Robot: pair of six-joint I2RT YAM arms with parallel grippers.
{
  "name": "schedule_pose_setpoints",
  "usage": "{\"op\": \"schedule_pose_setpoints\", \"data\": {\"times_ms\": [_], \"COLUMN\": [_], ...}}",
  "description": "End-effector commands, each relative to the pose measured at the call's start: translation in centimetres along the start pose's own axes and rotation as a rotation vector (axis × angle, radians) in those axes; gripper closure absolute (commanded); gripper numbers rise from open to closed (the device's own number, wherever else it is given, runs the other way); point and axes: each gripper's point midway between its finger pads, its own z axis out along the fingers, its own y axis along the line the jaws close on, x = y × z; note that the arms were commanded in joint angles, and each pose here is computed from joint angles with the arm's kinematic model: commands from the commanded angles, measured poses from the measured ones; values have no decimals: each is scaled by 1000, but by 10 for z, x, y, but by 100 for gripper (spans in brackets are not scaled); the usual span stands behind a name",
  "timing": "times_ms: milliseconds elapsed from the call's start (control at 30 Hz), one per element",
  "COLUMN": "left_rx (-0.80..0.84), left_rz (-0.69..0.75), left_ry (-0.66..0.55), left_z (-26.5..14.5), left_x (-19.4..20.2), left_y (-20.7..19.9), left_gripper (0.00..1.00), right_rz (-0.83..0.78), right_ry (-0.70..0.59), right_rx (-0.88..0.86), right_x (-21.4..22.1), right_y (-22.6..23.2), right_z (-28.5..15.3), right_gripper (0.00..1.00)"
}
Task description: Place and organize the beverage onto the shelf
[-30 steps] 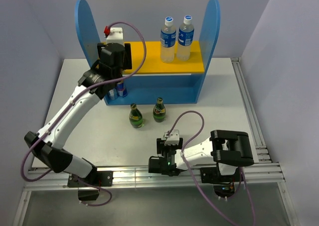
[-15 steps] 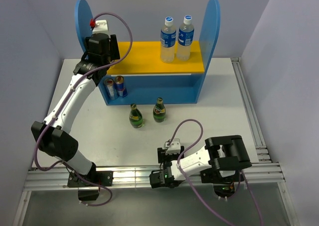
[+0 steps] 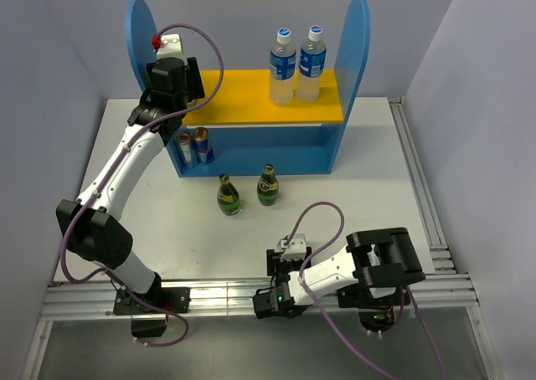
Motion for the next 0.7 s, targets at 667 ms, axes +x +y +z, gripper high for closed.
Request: {"op": "schedule_pose_setpoints", "data": {"times_ms": [667], "left_rx": [32], "left_rz": [-102], "left_ry": [-116], "left_z": [-61], "left_x": [-50], "left_y": [5], "left_gripper": [1], "right_rz": [62], "right_ry": [-187], "right_rx": [-112], "right_x": [-93], "right_y": [22], "right_z": [-52], "right_gripper": [100]}}
